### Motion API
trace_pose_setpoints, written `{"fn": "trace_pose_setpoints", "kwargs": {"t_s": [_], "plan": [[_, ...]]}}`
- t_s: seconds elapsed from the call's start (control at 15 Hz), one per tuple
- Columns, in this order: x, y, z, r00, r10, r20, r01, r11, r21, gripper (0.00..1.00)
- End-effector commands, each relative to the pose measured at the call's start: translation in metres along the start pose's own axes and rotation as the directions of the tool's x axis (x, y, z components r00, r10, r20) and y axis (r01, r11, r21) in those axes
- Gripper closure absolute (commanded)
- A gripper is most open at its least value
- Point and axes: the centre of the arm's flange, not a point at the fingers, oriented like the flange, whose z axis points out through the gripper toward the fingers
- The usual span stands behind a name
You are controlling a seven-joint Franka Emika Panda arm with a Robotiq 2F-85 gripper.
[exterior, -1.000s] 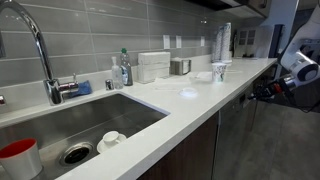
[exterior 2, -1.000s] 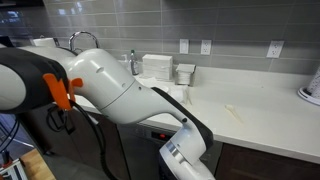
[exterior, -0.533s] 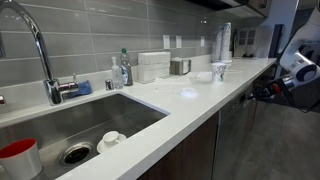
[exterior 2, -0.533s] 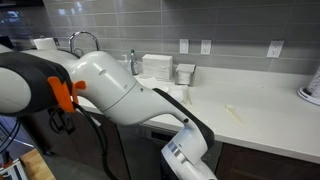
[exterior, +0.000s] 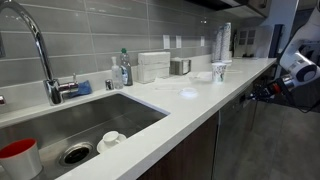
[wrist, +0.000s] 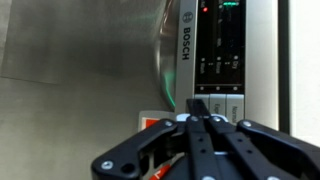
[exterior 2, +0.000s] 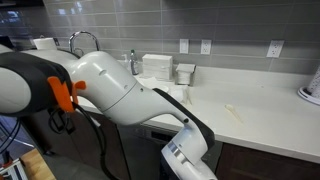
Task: Push a button on the dishwasher
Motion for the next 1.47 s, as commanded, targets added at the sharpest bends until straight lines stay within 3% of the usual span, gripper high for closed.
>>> {"fn": "trace_pose_setpoints", "kwargs": {"t_s": [0.0,0.6,1.0,1.2,1.27,1.33,1.4], "plan": [[0.004,-0.004,0.01,0.999,0.044,0.009,-0.044,0.998,0.053,0.96],[-0.008,-0.014,0.027,0.992,0.124,-0.039,-0.121,0.991,0.06,0.95],[-0.022,-0.018,-0.022,0.998,0.014,0.056,-0.011,0.999,-0.052,0.97],[-0.034,-0.022,-0.054,0.993,-0.039,0.114,0.058,0.985,-0.163,0.96],[-0.038,-0.024,-0.066,0.991,-0.062,0.117,0.084,0.978,-0.19,0.92],[-0.044,-0.029,-0.077,0.988,-0.077,0.135,0.102,0.976,-0.191,0.71],[-0.051,-0.037,-0.085,0.987,-0.106,0.119,0.127,0.975,-0.185,0.66]]}}
